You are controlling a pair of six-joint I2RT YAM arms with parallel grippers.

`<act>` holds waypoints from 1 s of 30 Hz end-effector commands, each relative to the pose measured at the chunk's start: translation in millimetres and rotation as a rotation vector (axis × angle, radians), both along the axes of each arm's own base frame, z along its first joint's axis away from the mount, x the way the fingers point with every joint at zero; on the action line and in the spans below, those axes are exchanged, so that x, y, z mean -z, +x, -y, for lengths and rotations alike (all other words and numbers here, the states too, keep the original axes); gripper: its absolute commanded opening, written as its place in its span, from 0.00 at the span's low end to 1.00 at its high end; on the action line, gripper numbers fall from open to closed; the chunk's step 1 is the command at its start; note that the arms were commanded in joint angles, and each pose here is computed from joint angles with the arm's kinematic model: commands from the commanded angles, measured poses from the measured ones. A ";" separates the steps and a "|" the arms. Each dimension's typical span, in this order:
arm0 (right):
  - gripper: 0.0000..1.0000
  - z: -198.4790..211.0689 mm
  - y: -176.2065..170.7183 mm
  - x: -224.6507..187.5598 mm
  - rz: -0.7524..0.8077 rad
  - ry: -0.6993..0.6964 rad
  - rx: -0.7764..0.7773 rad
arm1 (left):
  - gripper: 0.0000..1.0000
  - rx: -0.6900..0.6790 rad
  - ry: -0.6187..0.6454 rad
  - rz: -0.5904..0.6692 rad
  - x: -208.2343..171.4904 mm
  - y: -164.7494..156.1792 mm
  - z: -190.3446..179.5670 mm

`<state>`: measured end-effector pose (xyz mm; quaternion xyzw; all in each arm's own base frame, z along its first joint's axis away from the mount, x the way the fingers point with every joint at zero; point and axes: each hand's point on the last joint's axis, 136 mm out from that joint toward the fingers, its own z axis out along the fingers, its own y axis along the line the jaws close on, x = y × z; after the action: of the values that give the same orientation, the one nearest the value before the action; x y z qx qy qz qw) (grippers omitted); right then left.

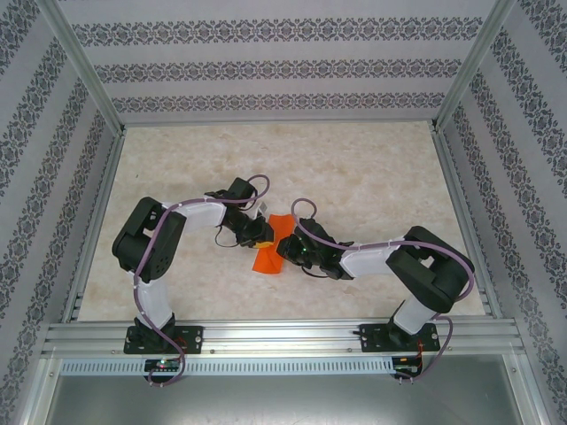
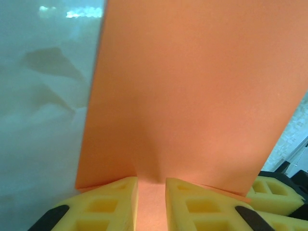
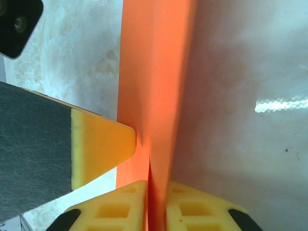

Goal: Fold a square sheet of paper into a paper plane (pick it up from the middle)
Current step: Turn over the paper at the center of the table.

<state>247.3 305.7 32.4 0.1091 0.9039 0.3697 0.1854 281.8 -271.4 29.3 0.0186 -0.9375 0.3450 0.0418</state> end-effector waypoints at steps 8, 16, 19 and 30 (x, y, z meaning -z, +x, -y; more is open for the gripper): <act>0.06 22.3 1.2 -44.6 0.087 -0.137 -0.027 | 0.28 -0.083 0.015 0.182 -61.8 23.6 -14.9; 0.07 101.7 -7.4 -104.4 0.123 -0.526 0.028 | 0.38 -0.186 0.124 0.397 -110.6 36.0 -50.4; 0.07 127.4 -11.6 -123.9 0.130 -0.638 0.045 | 0.40 -0.228 0.126 0.466 -126.1 37.4 -60.1; 0.05 177.2 -21.1 -154.2 -0.012 -1.089 0.031 | 0.46 -0.344 0.175 0.568 -145.2 39.5 -92.1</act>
<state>238.5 159.8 184.7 0.0392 0.9672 -0.0397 0.2479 318.3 -194.4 173.4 0.0589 -0.9237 0.2729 -0.2622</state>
